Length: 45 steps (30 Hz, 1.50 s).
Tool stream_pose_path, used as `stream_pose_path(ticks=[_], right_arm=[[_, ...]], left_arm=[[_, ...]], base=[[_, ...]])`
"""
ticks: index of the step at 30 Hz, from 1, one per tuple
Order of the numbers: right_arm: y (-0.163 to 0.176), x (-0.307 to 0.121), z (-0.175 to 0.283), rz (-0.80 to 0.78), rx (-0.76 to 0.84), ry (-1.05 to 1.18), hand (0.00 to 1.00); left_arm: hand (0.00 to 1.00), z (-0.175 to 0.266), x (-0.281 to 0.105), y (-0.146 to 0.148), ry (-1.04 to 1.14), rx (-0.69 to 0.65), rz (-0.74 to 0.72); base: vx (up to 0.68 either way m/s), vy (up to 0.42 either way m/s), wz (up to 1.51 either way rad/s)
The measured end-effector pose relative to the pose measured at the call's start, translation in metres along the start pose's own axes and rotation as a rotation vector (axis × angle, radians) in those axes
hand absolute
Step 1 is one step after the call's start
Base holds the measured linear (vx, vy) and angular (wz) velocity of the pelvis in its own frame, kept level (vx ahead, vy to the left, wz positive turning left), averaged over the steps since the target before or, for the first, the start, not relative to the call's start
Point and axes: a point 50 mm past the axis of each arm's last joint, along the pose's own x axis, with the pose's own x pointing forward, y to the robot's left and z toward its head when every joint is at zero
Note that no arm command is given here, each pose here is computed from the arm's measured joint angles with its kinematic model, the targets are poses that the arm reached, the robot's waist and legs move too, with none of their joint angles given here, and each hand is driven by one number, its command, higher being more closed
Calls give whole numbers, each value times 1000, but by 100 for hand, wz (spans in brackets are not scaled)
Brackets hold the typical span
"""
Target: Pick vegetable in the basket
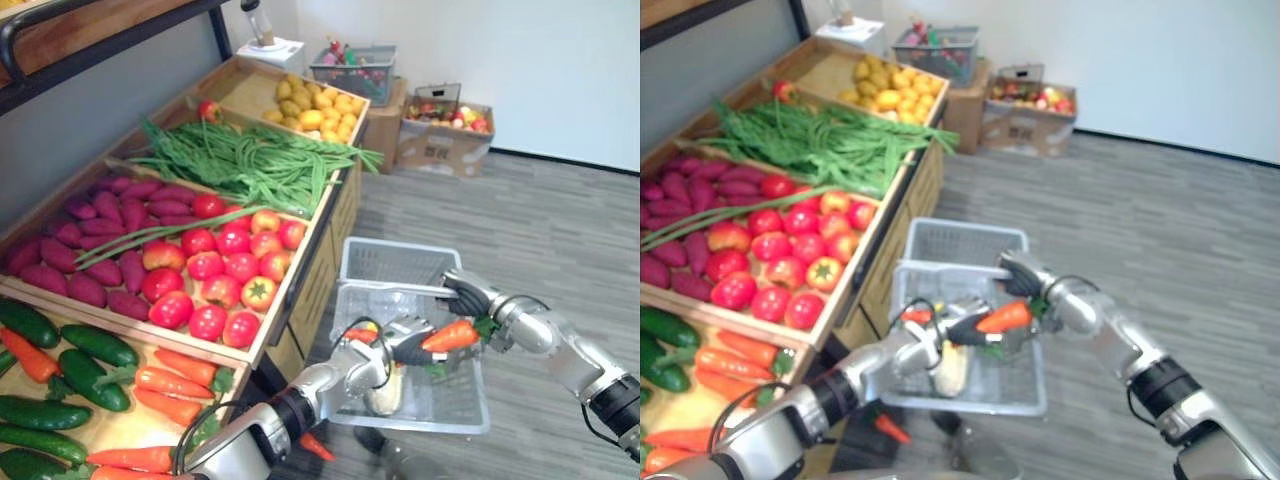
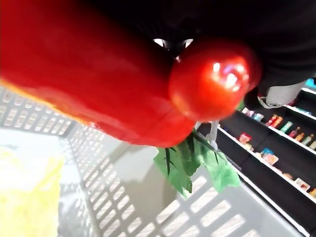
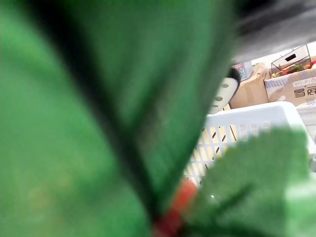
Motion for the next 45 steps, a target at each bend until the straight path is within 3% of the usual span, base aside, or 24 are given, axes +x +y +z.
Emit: stream_pose_path(ticks=[2, 3, 13, 26, 28, 32, 38, 40, 45], right_arm=[[-3, 2, 2, -8, 1, -11, 100], [-4, 3, 4, -11, -1, -16, 100], [-7, 7, 12, -7, -9, -56, 100], [-6, 7, 12, -2, -5, -56, 100], [-3, 6, 12, 2, 4, -55, 100], [15, -8, -1, 4, 84, 18, 100], [44, -45, -46, -122, 289, 283, 100], [77, -69, -68, -145, 398, 473, 100], [137, -129, -99, -259, 649, 884, 100]], left_arm=[[100, -6, 0, -2, 36, 24, -16], [0, -10, 0, -4, 53, 38, -29], [0, -31, -6, -12, 183, 65, -67], [0, -31, -6, -11, 181, 63, -64], [0, -29, -5, -10, 173, 64, -56], [0, 2, 6, 21, 19, 46, 71], [0, 43, -17, 48, -241, -36, 160], [0, 63, -28, 60, -358, -87, 219], [0, 66, -55, 61, -378, -156, 236]], base=[[-9, -62, -4], [-8, -53, -3], [-17, -70, -7], [-23, -85, 0], [-19, -72, 10], [-29, -89, 48], [-41, -66, 77], [-39, -61, 116], [-53, -48, 136]])
